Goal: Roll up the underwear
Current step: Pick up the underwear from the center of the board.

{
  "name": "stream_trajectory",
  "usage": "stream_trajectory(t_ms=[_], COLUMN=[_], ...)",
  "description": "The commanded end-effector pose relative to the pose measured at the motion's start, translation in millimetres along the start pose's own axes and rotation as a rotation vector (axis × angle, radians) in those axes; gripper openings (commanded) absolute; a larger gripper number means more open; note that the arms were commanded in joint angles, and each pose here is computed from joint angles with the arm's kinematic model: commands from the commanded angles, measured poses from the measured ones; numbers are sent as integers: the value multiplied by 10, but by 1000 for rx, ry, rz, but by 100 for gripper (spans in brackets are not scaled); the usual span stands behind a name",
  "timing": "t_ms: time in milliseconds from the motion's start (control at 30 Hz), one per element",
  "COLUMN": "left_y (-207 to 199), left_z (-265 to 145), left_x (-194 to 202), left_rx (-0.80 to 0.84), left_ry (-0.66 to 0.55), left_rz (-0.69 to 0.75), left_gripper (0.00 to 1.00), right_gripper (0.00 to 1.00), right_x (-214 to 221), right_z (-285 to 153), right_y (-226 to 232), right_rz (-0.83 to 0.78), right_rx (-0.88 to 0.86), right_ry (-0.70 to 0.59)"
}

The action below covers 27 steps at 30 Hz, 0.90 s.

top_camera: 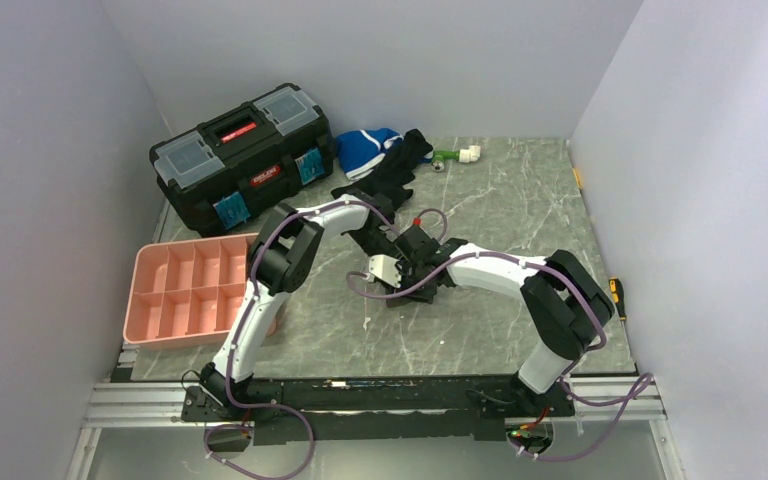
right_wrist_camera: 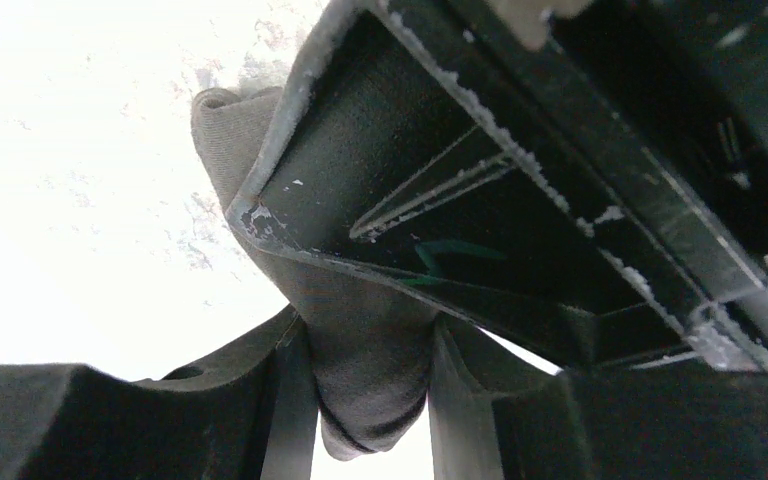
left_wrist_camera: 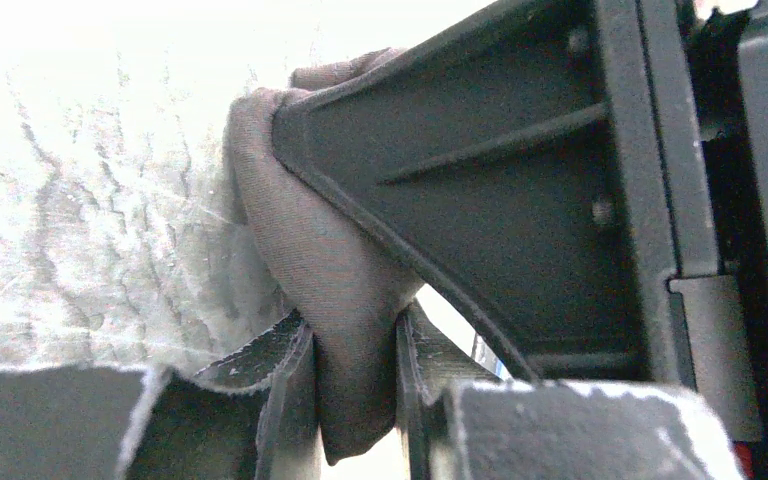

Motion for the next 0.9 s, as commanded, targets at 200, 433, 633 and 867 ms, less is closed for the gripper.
stream_trajectory(t_ms=[200,433,633,867], left_y=[334,168,-134,-511], left_z=[-112,-329,-605,-1101], left_x=[23,-45,-54,240], left_rx=[-214,-252,-295,-417], left_ry=[2,-52,-117,-251], left_rz=[102,153,226,278], left_gripper=[43,61,73,75], right_gripper=[0,0,0,0], right_x=[106,121,128,131], right_z=[-73,-205,-306,-512], right_y=[381,468,470,374], right_rz=[56,83,100,117], right_rx=[-220,-236,-190,-87], right_ry=[19,10,12,3])
Point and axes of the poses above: each gripper's point midway between its finger pads, its own z axis out along the fingers, its own y axis along the line the jaws close on, x = y × z, the point moved 9 cm from there along -z, back along the fingers, and after that the axes turned 14 degrees about -z, right-handed, at the moved point
